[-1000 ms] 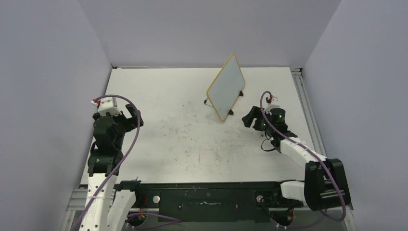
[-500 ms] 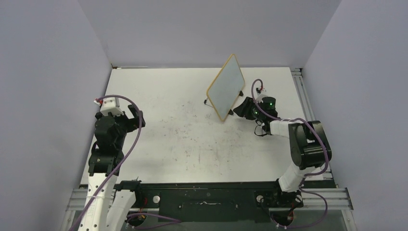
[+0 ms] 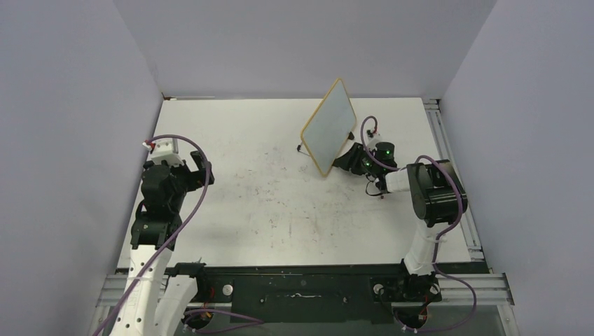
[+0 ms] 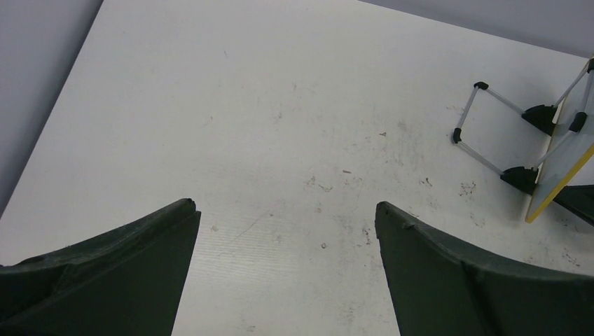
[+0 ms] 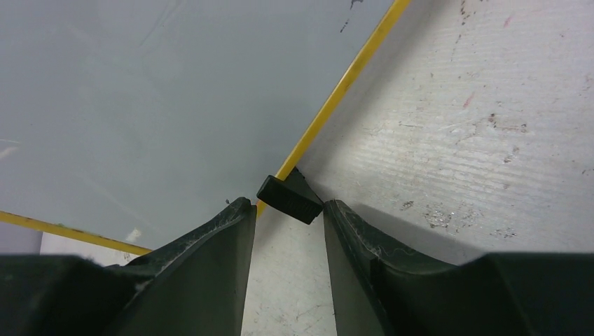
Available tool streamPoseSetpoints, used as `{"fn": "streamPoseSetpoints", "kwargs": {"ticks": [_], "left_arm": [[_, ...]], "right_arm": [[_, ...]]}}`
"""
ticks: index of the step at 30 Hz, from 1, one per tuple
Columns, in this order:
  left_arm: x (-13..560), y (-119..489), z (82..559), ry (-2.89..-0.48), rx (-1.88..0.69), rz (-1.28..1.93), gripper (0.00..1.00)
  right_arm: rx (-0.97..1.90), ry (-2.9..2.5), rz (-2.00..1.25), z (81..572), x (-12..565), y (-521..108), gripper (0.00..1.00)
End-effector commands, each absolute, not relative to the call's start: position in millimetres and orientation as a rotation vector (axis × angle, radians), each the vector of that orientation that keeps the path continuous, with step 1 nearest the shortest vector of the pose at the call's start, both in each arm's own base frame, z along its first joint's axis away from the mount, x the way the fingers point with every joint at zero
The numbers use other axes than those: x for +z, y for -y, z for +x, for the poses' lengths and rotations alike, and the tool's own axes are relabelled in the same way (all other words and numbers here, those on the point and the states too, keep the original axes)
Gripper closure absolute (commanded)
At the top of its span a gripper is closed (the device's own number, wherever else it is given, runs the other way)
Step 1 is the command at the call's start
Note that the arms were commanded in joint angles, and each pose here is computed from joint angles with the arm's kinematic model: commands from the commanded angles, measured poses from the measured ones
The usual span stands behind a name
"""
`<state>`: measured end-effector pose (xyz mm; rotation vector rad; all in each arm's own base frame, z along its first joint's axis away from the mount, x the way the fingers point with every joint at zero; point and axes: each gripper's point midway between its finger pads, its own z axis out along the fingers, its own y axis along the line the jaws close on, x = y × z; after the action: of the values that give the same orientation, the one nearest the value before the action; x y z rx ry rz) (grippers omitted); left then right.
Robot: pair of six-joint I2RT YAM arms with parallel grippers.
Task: Write a sentence on the whiteboard
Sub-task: Move the whiteboard stand to the center of the board.
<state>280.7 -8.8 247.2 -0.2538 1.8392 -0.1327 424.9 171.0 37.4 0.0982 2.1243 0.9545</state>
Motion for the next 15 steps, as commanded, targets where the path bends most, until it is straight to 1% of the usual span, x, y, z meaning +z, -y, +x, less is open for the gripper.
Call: {"fn": "streamPoseSetpoints", "kwargs": {"ticks": [1,15], "left_arm": [[263.4,14.2,285.6,-1.79,-0.159,-0.22,0.04],[261.4,15.5,287.0,-1.8,-0.165,-0.216,0.04]], "right_arm": [[0.994,-1.977,0.021,446.6,72.6,-180.7,0.58],[1.021,-2.001,-0.011,447.8,60.3,-191.5,0.57]]}}
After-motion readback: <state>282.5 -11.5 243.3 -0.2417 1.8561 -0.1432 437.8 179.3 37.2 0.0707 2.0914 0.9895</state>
